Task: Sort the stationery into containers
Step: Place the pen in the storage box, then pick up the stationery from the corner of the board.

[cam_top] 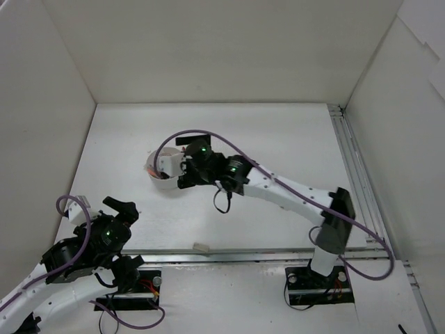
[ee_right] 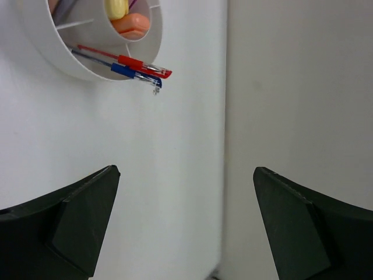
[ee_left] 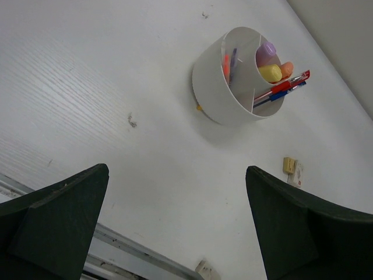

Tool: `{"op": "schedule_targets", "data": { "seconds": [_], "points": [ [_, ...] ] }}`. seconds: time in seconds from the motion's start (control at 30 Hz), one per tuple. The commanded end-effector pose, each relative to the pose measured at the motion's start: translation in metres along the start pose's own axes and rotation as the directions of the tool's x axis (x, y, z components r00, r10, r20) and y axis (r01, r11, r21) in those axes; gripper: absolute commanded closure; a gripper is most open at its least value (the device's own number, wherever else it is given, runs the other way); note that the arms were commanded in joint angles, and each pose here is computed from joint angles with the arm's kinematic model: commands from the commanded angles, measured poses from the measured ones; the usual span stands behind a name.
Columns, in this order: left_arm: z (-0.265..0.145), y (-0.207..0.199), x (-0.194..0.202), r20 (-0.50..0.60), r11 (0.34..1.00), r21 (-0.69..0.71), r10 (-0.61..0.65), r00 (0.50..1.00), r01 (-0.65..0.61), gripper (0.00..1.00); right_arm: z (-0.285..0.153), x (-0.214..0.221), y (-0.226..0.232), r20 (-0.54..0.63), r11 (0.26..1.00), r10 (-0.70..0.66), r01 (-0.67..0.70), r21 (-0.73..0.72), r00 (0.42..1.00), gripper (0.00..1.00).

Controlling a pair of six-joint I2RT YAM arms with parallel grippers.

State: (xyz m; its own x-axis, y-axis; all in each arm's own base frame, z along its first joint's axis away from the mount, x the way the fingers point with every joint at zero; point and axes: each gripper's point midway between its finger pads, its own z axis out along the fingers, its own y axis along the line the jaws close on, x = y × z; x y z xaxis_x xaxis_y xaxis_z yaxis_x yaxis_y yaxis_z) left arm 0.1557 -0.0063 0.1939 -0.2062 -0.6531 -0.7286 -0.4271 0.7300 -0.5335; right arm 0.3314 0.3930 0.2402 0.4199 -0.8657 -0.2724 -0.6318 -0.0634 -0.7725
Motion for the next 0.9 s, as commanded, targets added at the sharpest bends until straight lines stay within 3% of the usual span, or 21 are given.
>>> {"op": "schedule_targets", "data": {
  "seconds": [0.0,0.03,0.1,0.13,0.2,0.23,0.33,0.47,0.53,0.67,0.87],
  "points": [
    [0.000,-0.016,0.003,-0.015,0.999,0.030,0.024,1.000,-0.023,0.00,-0.067,-0.019,-0.037,0.288,0.896,0.358,-0.414,0.162,0.888,0.02],
    [0.000,-0.019,0.004,-0.016,0.999,0.039,0.014,1.000,-0.014,0.00,-0.073,-0.024,-0.033,0.363,0.836,0.463,-0.535,0.125,0.809,0.02],
    [0.002,-0.020,0.003,-0.006,0.999,0.040,0.022,1.000,-0.022,0.00,-0.093,-0.026,-0.016,0.443,0.785,0.545,-0.619,0.030,0.712,0.02],
    [0.001,-0.020,0.002,-0.001,0.999,0.039,0.024,1.000,-0.024,0.00,-0.085,-0.027,0.022,0.437,0.771,0.597,-0.632,-0.079,0.673,0.02],
    [0.000,-0.020,-0.002,0.005,0.999,0.042,0.021,1.000,-0.022,0.00,-0.088,-0.023,0.058,0.422,0.744,0.650,-0.643,-0.183,0.632,0.02],
    [0.000,-0.019,-0.003,0.008,0.999,0.042,0.020,1.000,-0.020,0.00,-0.090,-0.027,0.070,0.403,0.695,0.708,-0.675,-0.250,0.580,0.02],
    [-0.002,-0.018,-0.004,0.007,0.998,0.051,0.022,1.000,-0.022,0.00,-0.091,-0.040,0.121,0.321,0.624,0.782,-0.660,-0.419,0.535,0.02],
    [-0.002,-0.014,-0.003,0.001,0.998,0.058,0.027,1.000,-0.027,0.00,-0.082,-0.062,0.181,0.255,0.599,0.788,-0.602,-0.528,0.560,0.02],
    [-0.003,-0.011,-0.001,-0.009,0.998,0.056,0.031,0.999,-0.030,0.00,-0.069,-0.070,0.219,0.201,0.604,0.767,-0.578,-0.549,0.610,0.02],
    [-0.005,-0.005,0.000,-0.029,0.998,0.057,0.023,0.999,-0.022,0.00,-0.033,-0.066,0.262,0.067,0.635,0.708,-0.593,-0.496,0.703,0.02],
    [-0.005,0.000,0.004,-0.043,0.998,0.061,0.011,0.999,-0.008,0.00,-0.006,-0.041,0.279,-0.002,0.675,0.685,-0.637,-0.372,0.728,0.02]
  ]
}}
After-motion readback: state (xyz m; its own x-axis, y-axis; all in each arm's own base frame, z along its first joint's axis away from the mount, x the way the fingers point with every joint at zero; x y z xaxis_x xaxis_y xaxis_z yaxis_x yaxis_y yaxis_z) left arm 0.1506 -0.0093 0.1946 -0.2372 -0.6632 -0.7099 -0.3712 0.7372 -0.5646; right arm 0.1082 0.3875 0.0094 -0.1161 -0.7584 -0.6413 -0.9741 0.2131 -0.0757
